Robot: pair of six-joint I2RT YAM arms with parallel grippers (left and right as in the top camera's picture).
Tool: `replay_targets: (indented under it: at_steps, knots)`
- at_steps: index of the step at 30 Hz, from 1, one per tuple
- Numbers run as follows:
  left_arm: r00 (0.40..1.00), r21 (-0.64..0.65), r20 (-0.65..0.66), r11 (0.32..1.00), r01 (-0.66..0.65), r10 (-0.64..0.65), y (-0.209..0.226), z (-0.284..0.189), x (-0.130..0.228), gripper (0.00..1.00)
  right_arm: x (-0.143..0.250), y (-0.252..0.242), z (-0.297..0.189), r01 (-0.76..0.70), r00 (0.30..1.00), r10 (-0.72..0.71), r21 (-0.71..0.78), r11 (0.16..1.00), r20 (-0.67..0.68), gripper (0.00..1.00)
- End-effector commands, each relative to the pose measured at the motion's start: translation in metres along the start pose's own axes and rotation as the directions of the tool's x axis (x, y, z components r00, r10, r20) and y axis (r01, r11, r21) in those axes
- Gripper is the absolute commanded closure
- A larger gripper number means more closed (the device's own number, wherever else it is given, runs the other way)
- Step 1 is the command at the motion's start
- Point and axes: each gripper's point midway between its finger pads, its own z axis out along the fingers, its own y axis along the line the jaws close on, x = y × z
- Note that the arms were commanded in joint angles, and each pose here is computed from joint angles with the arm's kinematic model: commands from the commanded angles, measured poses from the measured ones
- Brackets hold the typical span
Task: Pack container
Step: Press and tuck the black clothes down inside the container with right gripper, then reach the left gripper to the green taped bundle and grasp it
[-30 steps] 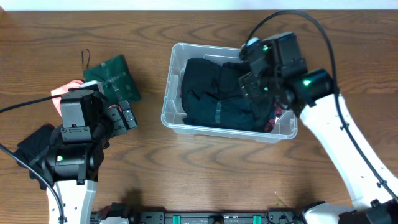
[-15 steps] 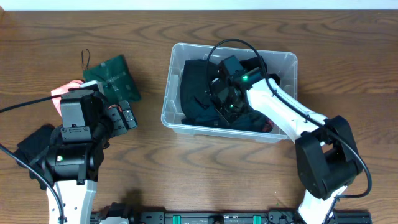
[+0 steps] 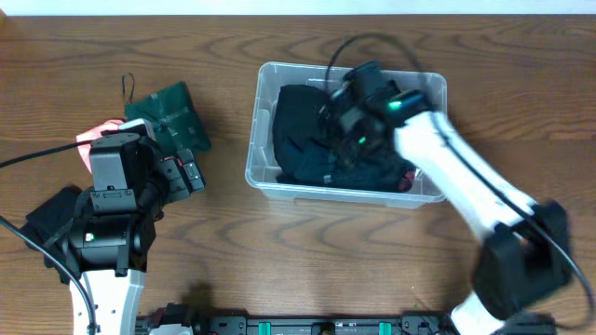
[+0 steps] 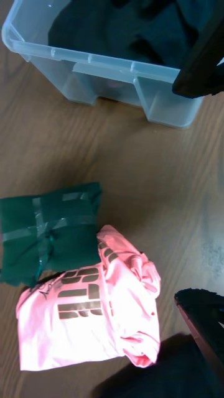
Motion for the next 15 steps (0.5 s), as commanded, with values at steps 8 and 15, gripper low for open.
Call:
replay_targets:
  at_steps: [8,15]
  knots:
    - [1.000,-0.015,-0.011,1.000,-0.001,0.001,0.000,0.005,-0.005,0.02,0.003,-0.071,-0.108,-0.194,0.963,0.174,0.082,0.977,0.208,0.01]
    - [0.992,-0.092,-0.088,0.992,0.084,-0.092,0.022,0.039,-0.017,0.02,0.040,-0.095,-0.085,-0.301,0.949,0.290,0.093,0.949,0.122,0.01]
